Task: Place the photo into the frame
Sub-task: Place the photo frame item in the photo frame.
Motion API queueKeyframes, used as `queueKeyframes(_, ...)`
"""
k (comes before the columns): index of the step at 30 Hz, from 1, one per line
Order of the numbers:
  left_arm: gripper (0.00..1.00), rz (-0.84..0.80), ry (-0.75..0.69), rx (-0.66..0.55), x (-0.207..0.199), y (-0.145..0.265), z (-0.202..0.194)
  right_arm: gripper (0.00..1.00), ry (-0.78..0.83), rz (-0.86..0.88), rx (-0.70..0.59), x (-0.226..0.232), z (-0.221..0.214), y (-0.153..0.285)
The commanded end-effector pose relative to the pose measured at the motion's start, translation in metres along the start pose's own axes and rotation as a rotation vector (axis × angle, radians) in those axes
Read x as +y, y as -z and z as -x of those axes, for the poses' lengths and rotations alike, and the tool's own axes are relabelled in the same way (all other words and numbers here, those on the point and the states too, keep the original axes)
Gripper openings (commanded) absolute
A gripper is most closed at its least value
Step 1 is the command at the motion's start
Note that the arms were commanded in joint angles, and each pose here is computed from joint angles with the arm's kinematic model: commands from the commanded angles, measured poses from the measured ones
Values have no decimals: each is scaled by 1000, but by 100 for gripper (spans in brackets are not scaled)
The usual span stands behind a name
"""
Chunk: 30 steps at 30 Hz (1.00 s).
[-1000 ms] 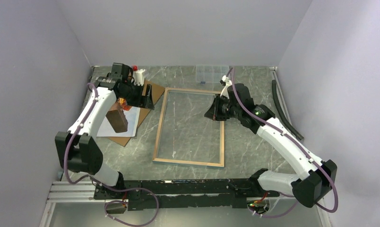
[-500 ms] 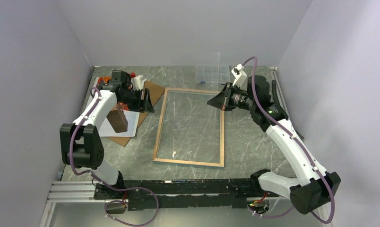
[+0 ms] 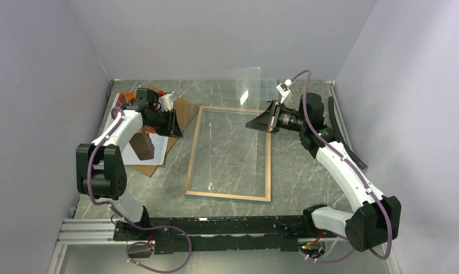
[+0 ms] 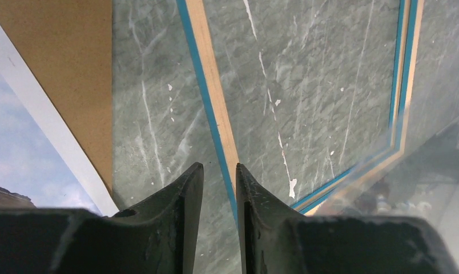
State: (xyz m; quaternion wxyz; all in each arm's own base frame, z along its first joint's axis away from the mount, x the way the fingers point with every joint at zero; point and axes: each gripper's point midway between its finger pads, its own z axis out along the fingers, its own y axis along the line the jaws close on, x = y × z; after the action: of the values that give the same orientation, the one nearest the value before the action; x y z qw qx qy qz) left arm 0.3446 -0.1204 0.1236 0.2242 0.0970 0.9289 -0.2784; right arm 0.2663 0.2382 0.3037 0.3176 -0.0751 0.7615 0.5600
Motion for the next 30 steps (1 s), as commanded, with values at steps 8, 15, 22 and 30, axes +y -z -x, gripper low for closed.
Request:
queueKeyframes(8, 23, -4, -6, 7, 11, -9, -7, 0, -64, 11, -35, -41, -9, 6)
queueKeyframes(15, 20, -15, 12, 49, 15, -23, -21, 0, -149, -20, -17, -74, -17, 9)
queueKeyframes(22, 17, -32, -8, 108, 6, -46, -40, 0, -188, -9, -19, -83, -17, 10)
queueKeyframes(30, 11, -48, 4, 153, 4, -56, -53, 0, -218, 1, -40, -85, -15, 11)
